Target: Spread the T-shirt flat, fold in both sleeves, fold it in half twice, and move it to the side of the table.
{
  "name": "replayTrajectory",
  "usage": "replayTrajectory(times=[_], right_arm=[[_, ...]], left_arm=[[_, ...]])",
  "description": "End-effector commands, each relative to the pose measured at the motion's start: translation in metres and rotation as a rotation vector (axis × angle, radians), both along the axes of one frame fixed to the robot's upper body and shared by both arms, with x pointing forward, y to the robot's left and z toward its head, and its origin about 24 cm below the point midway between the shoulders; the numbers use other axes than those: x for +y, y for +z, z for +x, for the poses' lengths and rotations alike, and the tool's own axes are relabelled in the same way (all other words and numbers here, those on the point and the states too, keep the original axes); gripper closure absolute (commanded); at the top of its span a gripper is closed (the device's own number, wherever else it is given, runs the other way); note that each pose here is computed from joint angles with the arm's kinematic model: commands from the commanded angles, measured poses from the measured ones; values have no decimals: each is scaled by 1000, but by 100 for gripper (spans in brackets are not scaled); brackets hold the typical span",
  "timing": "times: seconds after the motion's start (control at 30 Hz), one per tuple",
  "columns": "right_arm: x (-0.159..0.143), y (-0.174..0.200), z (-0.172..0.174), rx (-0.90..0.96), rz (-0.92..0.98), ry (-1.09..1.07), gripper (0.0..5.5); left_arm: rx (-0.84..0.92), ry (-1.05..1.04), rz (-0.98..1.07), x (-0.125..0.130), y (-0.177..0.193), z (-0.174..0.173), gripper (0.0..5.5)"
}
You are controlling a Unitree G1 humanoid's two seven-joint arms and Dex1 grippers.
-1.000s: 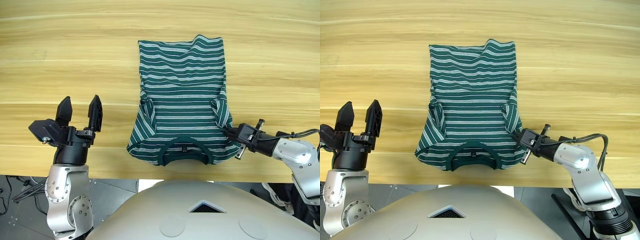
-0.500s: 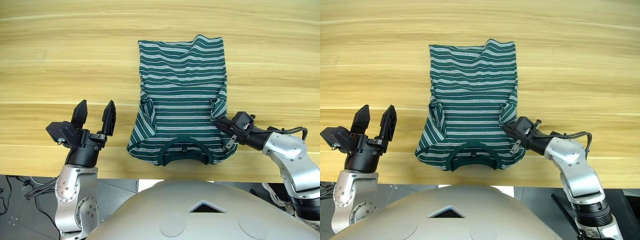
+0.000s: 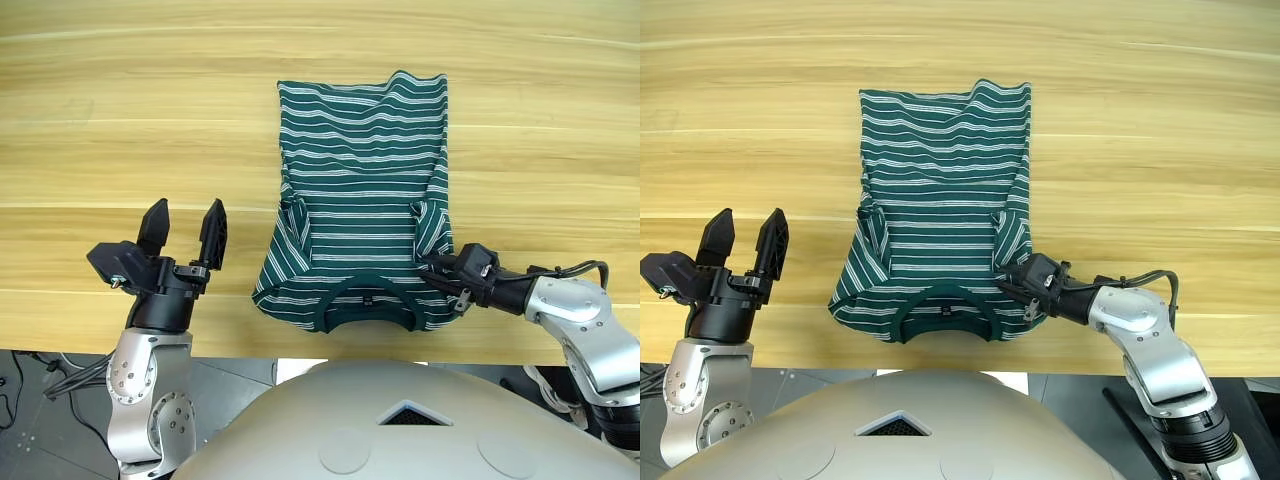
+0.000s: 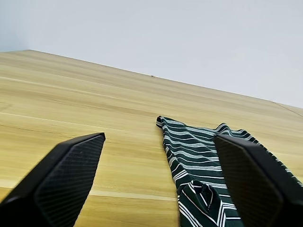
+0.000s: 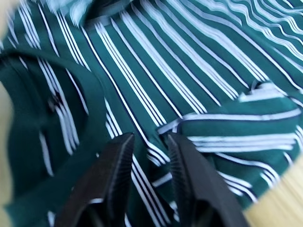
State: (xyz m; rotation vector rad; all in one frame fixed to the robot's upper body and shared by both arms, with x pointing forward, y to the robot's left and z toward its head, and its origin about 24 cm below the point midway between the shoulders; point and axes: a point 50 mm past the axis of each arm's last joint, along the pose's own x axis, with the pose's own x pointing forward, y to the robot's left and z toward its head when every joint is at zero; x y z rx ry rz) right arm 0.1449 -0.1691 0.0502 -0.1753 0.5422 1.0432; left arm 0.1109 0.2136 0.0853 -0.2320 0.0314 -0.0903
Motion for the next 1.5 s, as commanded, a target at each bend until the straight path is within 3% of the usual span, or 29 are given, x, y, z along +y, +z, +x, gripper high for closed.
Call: replayTrajectory(times=[0.03, 0.2, 0.3, 0.37, 0.4, 0.5, 0.6, 0.7, 0.83, 0.97, 1.2, 1.5], right_arm=[[-3, 5, 9, 44, 108, -89, 347], [-1, 13, 12, 90, 222, -115, 270], [1, 26, 10, 155, 408, -98, 217], [-6, 38, 17, 104, 527, -126, 180], [-19, 42, 32, -20, 507, -228, 166], [-75, 55, 61, -517, 164, -445, 120], [-113, 77, 72, -985, -281, -284, 114], [-126, 64, 69, -1100, -539, -20, 114], [-130, 39, 58, -1072, -650, 287, 114], [-132, 12, 50, -955, -645, 399, 114], [-143, -5, 25, -884, -578, 554, 114], [-114, -15, 21, -929, -374, 576, 114]], left_arm=[[22, -7, 3, -2, -4, -1, 123], [27, -7, 1, -2, -5, -1, 123], [23, -12, 3, -3, -5, 1, 123], [14, -30, 17, -4, -4, 4, 123], [2, -57, 70, -2, -1, 5, 123], [-77, -136, 575, 24, 21, 14, 123], [-214, -254, 1290, 56, 45, 34, 123], [-332, -419, 1693, 70, 56, 55, 123], [-495, -652, 2015, 80, 58, 76, 123], [-553, -825, 2058, 84, 37, 79, 123], [-622, -1089, 1945, 97, -4, 47, 123], [-791, -1147, 1690, 53, -29, 18, 123]])
